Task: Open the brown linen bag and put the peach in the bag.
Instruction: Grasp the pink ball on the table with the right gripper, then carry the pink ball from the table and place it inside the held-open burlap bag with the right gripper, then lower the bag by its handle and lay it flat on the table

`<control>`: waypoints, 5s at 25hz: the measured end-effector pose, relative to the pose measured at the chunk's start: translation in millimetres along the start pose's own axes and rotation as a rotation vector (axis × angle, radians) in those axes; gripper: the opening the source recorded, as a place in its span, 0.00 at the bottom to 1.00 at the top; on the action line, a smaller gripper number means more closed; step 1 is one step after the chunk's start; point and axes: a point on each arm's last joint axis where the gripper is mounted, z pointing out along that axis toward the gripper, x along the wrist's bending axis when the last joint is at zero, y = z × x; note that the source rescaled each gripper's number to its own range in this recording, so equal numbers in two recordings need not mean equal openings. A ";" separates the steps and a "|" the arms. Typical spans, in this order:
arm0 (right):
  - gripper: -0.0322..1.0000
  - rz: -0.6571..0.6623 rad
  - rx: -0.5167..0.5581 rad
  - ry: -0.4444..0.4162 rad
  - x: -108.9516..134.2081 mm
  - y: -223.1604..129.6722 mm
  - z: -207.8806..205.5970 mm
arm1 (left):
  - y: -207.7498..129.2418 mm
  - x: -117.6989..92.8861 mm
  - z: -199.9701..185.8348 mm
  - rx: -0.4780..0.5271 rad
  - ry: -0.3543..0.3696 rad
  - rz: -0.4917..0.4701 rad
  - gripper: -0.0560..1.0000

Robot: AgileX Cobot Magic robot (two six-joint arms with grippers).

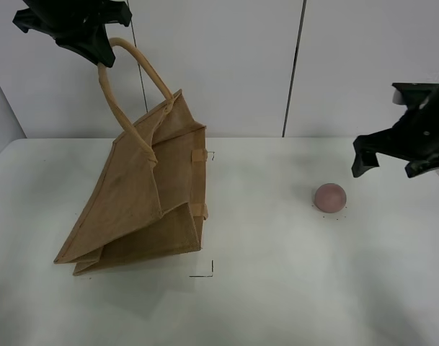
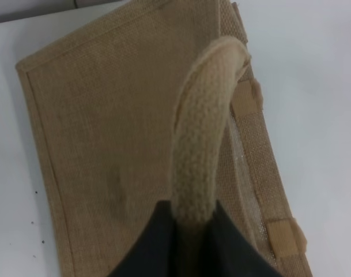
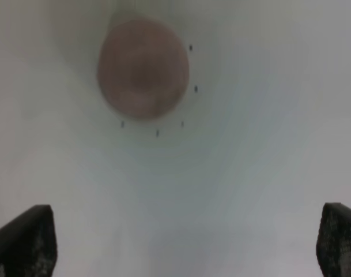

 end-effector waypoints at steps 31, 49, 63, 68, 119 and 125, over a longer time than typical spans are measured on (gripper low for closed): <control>0.92 -0.047 0.212 0.016 29.5 36.8 152.8 | 0.0 0.0 -0.4 -0.001 0.000 0.007 0.05; 0.03 -0.105 -0.079 0.181 48.4 83.3 48.2 | -0.1 -0.1 -0.5 -0.001 -0.001 0.007 0.05; 0.03 -0.492 -0.327 0.546 198.1 70.4 -19.9 | -3.7 -1.6 -30.3 -0.063 -0.005 0.011 0.05; 0.03 -0.623 -0.421 0.575 259.3 50.9 -9.9 | -3.8 -1.6 -31.2 -0.065 -0.005 0.014 0.05; 1.00 -0.587 -0.029 0.459 246.1 44.4 46.5 | -3.9 -1.7 -31.0 -0.064 -0.006 0.015 0.05; 1.00 -0.530 0.042 0.224 220.4 59.5 30.0 | -3.9 -1.8 -31.0 -0.064 -0.007 0.015 0.05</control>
